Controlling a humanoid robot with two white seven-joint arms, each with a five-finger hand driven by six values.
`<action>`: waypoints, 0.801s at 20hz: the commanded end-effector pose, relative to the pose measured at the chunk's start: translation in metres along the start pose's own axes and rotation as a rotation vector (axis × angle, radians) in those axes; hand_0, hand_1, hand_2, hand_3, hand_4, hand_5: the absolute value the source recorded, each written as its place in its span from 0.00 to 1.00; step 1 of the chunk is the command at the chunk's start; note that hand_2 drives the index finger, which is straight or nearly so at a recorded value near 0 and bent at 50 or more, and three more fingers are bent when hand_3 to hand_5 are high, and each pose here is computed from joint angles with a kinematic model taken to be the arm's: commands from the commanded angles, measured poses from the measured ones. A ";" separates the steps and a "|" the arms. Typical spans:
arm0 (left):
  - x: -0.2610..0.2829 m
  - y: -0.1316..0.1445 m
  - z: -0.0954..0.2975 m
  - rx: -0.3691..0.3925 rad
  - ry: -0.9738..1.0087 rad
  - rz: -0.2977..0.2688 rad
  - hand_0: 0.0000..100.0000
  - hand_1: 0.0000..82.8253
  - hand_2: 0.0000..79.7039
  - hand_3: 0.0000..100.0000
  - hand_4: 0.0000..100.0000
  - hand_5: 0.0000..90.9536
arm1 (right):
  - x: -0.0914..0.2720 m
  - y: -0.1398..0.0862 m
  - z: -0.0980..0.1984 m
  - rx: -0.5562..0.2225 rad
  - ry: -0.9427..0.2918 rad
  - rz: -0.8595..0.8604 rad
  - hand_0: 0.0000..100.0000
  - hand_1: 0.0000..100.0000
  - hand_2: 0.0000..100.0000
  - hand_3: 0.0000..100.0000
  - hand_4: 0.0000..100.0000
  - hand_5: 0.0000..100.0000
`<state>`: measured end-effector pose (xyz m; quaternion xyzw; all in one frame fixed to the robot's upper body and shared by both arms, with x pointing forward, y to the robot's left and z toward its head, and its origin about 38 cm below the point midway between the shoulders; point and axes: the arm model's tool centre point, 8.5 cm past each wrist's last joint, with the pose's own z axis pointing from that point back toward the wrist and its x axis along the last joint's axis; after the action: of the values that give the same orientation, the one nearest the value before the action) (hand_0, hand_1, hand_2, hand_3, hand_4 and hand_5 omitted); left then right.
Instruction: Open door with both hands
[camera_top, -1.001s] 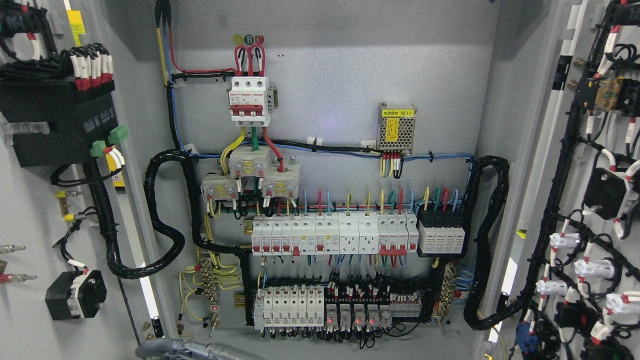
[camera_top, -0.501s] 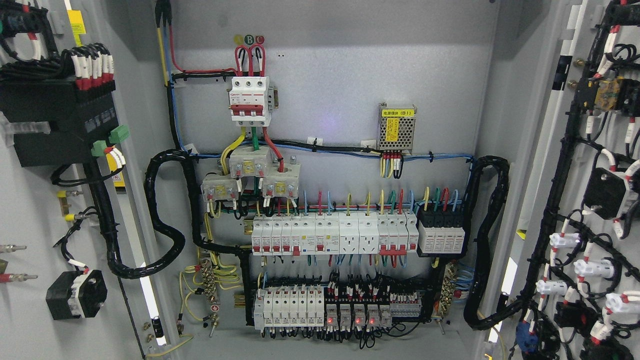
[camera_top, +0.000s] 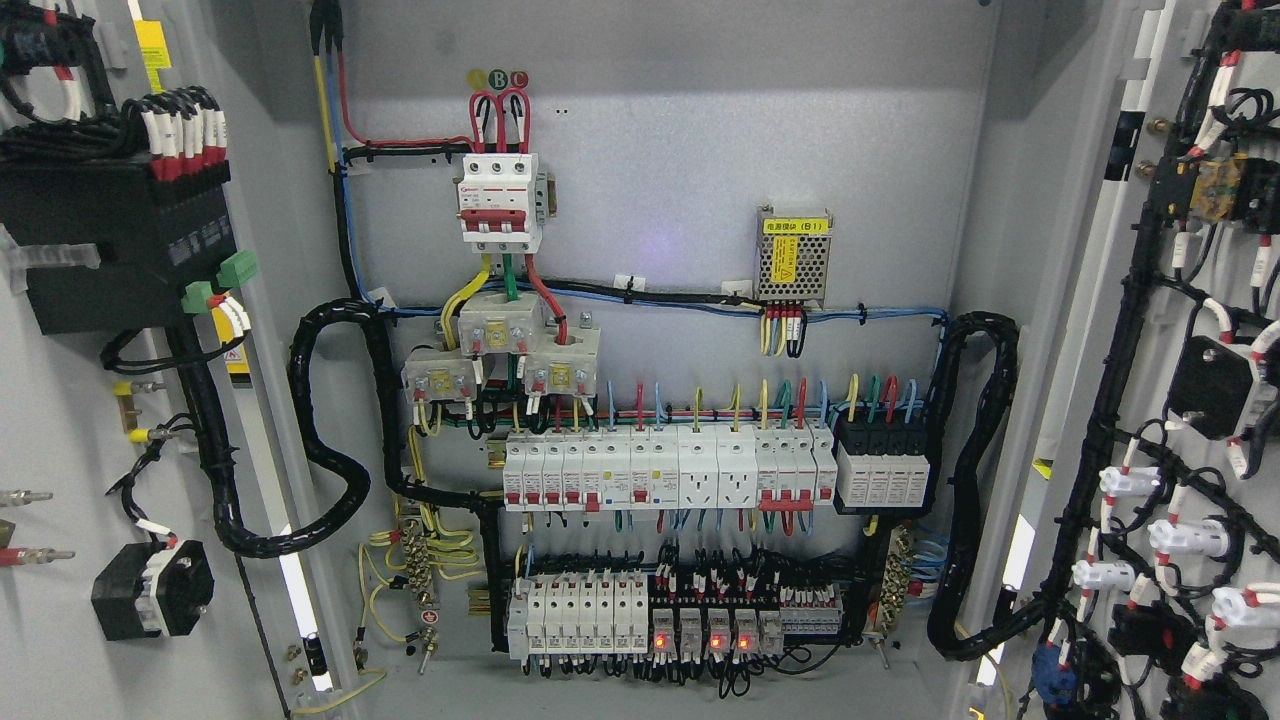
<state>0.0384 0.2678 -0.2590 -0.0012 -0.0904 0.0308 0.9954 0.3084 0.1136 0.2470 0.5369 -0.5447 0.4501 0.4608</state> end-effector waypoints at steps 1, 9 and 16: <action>-0.001 0.001 0.000 0.002 0.004 0.000 0.12 0.67 0.00 0.00 0.00 0.00 | -0.005 0.005 -0.013 0.008 0.030 0.009 0.00 0.50 0.04 0.00 0.00 0.00; -0.001 0.001 0.000 0.002 0.006 0.000 0.12 0.67 0.00 0.00 0.00 0.00 | -0.002 0.007 -0.020 0.037 0.054 0.044 0.00 0.50 0.04 0.00 0.00 0.00; -0.001 -0.001 0.000 -0.002 0.001 0.005 0.12 0.67 0.00 0.00 0.00 0.00 | -0.006 -0.001 -0.011 0.004 0.054 0.025 0.00 0.50 0.04 0.00 0.00 0.00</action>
<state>0.0373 0.2680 -0.2592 -0.0005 -0.0861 0.0321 0.9958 0.3060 0.1288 0.2527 0.5209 -0.5430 0.4760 0.4553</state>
